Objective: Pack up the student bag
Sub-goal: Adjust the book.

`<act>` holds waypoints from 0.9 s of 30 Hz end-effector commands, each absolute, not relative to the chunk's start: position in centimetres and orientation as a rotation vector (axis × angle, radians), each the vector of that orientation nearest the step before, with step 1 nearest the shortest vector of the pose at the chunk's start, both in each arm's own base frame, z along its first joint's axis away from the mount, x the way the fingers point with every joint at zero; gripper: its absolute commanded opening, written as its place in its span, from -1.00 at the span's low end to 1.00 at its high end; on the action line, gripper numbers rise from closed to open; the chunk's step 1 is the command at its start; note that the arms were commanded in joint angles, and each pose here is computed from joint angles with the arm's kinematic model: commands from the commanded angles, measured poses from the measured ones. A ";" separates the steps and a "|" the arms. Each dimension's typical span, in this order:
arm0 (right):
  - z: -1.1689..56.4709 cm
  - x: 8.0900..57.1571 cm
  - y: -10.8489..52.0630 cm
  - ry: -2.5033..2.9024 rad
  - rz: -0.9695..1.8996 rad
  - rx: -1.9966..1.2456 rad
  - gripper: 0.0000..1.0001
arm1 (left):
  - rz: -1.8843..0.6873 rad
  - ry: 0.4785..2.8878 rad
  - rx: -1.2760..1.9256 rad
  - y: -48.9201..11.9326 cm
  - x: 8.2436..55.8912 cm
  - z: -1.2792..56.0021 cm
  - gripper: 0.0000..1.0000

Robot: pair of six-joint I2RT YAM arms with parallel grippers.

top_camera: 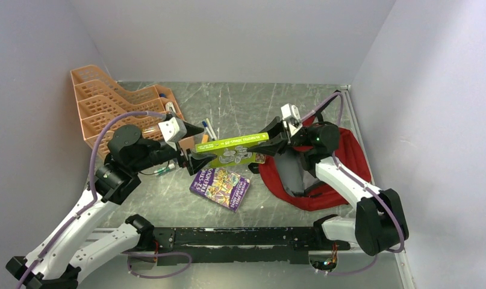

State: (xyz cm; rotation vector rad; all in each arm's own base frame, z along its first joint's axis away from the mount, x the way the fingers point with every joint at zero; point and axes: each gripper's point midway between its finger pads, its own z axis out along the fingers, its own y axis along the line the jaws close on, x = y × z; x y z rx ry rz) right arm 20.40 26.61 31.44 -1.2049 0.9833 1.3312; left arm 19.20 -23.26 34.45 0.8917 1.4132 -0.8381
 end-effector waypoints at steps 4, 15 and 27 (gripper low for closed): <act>36.9 19.5 26.3 0.818 1.242 -1.177 -1.00 | -0.952 1.318 0.988 -24.6 17.2 35.5 0.96; 39.1 20.2 26.2 0.857 1.286 -1.041 -1.00 | -1.097 1.299 1.100 -26.3 15.9 34.6 0.21; 39.6 20.3 26.0 0.847 1.289 -1.001 -1.00 | -1.150 1.305 1.082 -26.6 15.6 34.3 -0.36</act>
